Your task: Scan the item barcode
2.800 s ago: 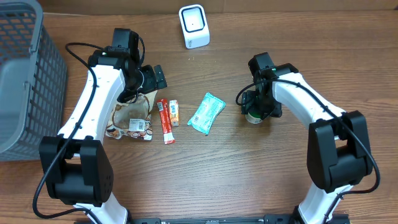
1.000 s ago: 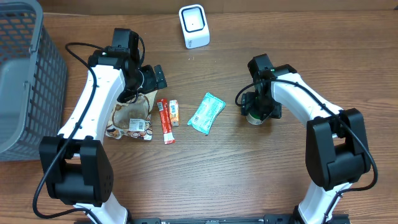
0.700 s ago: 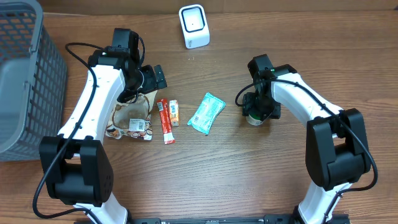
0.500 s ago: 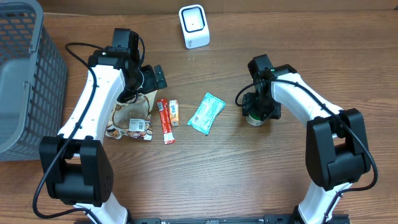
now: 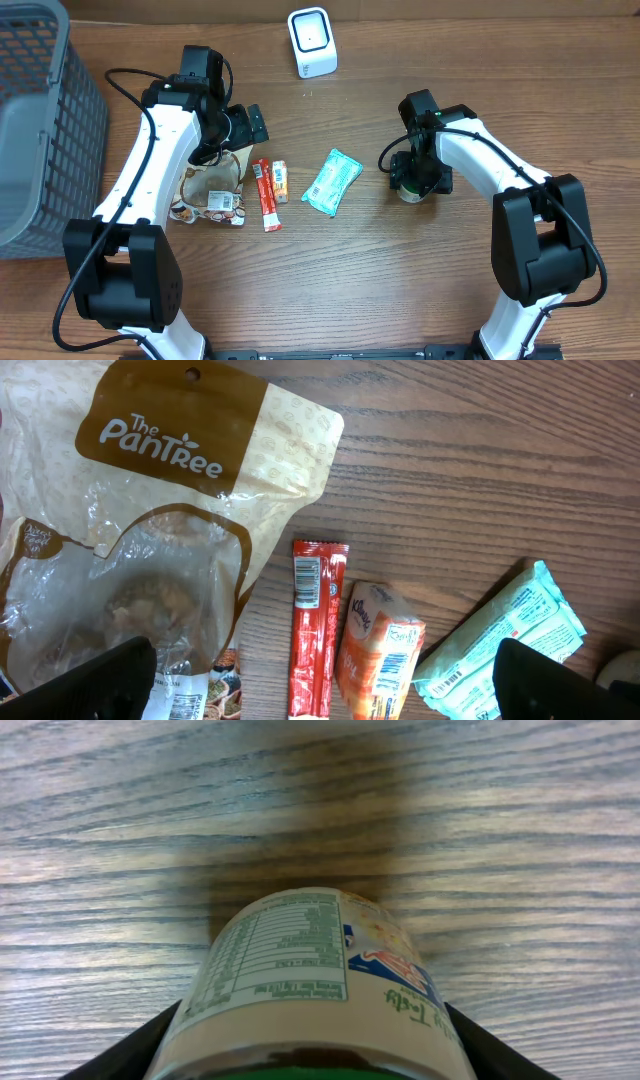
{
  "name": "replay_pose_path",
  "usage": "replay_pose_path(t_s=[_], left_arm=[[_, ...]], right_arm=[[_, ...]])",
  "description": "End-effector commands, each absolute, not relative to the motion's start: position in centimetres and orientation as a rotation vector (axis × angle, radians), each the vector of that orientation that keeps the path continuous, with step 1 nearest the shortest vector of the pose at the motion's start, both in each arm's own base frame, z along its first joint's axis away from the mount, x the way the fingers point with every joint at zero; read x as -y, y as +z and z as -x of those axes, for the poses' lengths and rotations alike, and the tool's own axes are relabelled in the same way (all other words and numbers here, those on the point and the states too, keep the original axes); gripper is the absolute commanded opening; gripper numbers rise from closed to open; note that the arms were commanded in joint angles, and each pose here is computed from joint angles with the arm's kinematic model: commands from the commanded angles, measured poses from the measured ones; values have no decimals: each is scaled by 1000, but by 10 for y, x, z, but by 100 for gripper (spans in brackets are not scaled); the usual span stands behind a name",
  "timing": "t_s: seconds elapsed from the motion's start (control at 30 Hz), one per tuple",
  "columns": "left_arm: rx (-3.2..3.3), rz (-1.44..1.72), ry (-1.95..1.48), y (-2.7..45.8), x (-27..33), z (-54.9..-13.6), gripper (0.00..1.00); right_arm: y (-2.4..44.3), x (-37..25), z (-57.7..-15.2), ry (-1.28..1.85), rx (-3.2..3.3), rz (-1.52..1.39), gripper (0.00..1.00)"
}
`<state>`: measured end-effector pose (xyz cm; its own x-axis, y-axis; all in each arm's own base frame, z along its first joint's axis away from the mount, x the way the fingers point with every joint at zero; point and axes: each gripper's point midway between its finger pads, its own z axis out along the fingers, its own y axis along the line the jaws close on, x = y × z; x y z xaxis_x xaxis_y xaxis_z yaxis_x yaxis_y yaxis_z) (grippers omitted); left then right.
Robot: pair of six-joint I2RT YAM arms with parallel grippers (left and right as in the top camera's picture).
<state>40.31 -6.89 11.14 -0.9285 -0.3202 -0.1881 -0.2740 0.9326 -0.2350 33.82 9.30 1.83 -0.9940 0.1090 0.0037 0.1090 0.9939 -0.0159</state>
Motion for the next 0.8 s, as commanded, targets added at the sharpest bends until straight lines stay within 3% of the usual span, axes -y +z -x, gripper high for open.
replay_pose_path(t_s=[0.0,0.27,0.43,0.67,0.77], left_arm=[[-2849,443,-320,118,71,-408,100],[-2849,443,-320,118,71,-408,100],[-2849,443,-320,118,71,-408,100],[-2849,443,-320,118,71,-408,100],[-2849,443,-320,118,71,-408,100]], right_arm=[[14,-90,-335,47,3121,173,63],[46,-98,-360,2,3180,176,58],[131,-117,-400,-137,3303,160,49],[277,-137,-422,-443,3528,123,21],[313,-146,-427,-592,3597,91,18]])
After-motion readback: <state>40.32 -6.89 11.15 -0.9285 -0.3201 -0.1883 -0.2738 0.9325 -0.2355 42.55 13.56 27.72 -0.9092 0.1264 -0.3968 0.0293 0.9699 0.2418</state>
